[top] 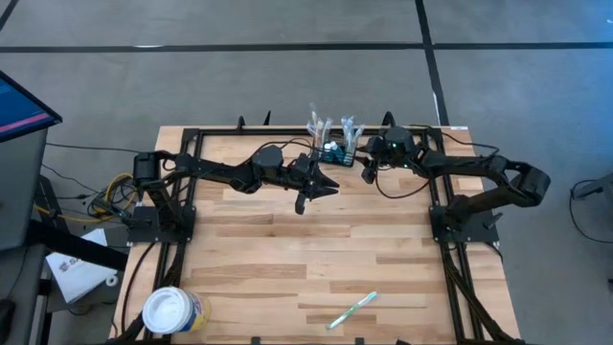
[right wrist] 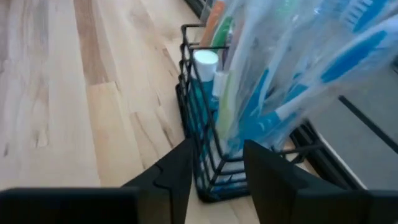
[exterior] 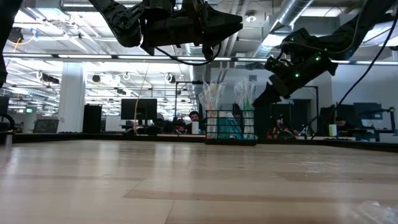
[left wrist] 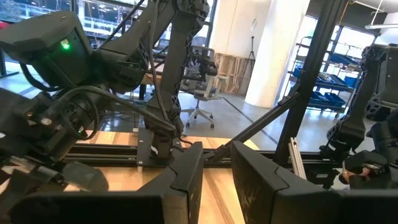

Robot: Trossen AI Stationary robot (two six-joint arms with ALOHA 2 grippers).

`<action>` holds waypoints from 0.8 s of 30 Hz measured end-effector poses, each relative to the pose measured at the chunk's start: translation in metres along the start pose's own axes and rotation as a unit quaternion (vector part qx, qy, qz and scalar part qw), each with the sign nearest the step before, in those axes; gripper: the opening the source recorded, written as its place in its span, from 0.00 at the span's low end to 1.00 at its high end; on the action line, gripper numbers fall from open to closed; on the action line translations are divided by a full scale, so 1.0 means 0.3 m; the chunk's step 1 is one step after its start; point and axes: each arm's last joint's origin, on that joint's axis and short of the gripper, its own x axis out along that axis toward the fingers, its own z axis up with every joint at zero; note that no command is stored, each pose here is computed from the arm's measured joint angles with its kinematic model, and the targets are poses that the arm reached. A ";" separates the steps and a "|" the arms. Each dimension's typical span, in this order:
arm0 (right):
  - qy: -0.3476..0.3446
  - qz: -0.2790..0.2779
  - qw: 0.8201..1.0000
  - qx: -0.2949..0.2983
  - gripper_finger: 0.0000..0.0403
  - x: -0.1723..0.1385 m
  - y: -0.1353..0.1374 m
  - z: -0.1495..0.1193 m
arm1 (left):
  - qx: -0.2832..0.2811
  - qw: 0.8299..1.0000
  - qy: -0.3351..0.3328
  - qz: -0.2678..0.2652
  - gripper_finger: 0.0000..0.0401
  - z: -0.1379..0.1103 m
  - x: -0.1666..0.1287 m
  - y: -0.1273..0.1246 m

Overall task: Pick & Place toothbrushing station
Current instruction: Put the green toothbrush into the mesh organizer

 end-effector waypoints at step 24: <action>0.094 0.135 0.984 -0.065 0.31 -0.106 0.224 -0.011 | 0.000 1.000 0.000 0.000 0.19 0.000 0.000 0.000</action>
